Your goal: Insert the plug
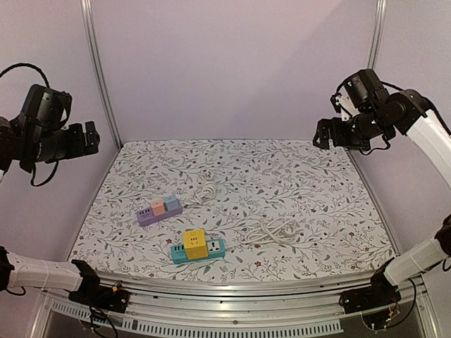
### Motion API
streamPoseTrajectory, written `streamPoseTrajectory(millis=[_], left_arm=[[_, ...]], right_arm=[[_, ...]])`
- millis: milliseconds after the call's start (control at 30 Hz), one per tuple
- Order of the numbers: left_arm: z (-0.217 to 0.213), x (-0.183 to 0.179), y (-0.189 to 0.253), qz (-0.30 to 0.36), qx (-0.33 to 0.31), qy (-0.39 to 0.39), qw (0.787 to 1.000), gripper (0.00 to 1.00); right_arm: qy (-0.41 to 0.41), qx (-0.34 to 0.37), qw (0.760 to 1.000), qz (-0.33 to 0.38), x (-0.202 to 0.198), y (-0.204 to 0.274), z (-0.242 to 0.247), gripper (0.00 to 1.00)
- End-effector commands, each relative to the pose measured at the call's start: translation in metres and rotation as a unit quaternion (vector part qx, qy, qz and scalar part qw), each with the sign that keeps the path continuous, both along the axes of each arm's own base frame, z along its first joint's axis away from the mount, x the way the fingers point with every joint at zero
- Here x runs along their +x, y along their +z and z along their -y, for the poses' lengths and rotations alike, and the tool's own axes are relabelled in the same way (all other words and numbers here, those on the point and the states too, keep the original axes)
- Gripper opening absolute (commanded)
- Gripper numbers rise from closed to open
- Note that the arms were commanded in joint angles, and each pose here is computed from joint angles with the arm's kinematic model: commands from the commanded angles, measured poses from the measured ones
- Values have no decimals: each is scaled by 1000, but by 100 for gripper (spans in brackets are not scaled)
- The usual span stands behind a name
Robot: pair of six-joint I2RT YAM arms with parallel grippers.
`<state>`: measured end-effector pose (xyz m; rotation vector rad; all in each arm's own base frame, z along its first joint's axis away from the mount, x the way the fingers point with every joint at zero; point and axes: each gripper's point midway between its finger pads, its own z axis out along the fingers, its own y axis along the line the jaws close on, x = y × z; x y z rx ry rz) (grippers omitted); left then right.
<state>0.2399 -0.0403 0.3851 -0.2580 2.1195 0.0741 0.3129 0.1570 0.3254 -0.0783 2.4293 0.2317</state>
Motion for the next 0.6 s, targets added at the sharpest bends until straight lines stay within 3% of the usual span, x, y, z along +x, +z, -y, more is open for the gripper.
streamPoseTrajectory(millis=[0, 167, 567], left_arm=[[-12, -11, -19, -1, 23, -9, 1000, 100], [-12, -17, -35, 11, 8, -15, 1000, 100], [-12, -8, -43, 11, 31, -9, 999, 100]], right_arm=[[3, 31, 998, 48, -23, 15, 12, 99], [-3, 66, 993, 98, -40, 27, 23, 99], [-23, 59, 991, 117, -35, 28, 30, 99]])
